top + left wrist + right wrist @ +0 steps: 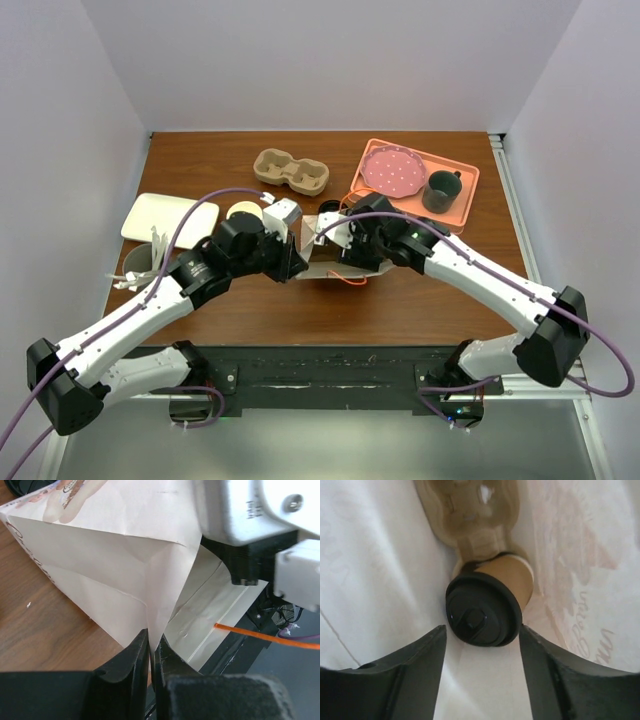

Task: Pack the takeout coffee

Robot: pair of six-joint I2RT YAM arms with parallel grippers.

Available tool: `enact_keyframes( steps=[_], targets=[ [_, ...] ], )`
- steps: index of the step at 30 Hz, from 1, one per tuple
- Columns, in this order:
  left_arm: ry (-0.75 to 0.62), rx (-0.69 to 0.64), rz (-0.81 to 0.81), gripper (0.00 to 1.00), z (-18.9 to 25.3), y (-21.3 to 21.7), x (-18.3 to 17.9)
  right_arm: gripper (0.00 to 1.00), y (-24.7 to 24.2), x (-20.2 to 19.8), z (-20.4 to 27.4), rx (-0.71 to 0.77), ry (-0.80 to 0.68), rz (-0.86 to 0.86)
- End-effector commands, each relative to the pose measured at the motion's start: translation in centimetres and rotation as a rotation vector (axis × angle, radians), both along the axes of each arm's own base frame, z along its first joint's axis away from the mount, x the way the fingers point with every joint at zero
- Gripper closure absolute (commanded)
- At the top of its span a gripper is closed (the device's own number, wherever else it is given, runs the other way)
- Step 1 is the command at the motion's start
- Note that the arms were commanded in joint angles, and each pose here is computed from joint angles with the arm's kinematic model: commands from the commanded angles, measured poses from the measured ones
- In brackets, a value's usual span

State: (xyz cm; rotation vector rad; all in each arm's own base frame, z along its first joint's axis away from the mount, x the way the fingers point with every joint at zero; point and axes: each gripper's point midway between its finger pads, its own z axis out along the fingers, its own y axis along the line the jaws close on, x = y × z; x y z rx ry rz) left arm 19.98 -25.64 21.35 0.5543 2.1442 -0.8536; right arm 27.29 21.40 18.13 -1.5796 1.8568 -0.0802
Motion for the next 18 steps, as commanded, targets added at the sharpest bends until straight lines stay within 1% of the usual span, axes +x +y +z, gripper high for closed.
enact_keyframes(
  steps=[1, 3, 7, 12, 16, 18],
  targets=[
    [-0.016, -0.034, -0.018, 0.86, 0.9, -0.4, -0.4, 0.30, -0.1, 1.0, -0.9, -0.024, -0.010, -0.037],
    [-0.018, -0.034, -0.018, 0.87, 0.9, -0.4, -0.3, 0.26, 0.0, 1.1, -1.4, -0.034, -0.005, -0.039],
    [-0.022, -0.031, -0.019, 0.87, 1.1, -0.4, -0.3, 0.25, 0.6, 2.2, -1.5, -0.028, -0.024, -0.057],
    [-0.027, -0.031, -0.016, 0.87, 1.5, -0.4, -0.2, 0.27, 0.6, 2.1, -2.7, -0.046, -0.019, -0.039],
    [-0.034, -0.033, -0.011, 0.87, 1.8, -0.2, -0.2, 0.34, 0.4, 2.0, -3.7, -0.058, -0.010, -0.032],
    [-0.035, -0.034, -0.007, 0.87, 1.9, -0.2, -0.2, 0.41, 0.3, 1.9, -4.1, -0.071, 0.000, -0.027]
  ],
)
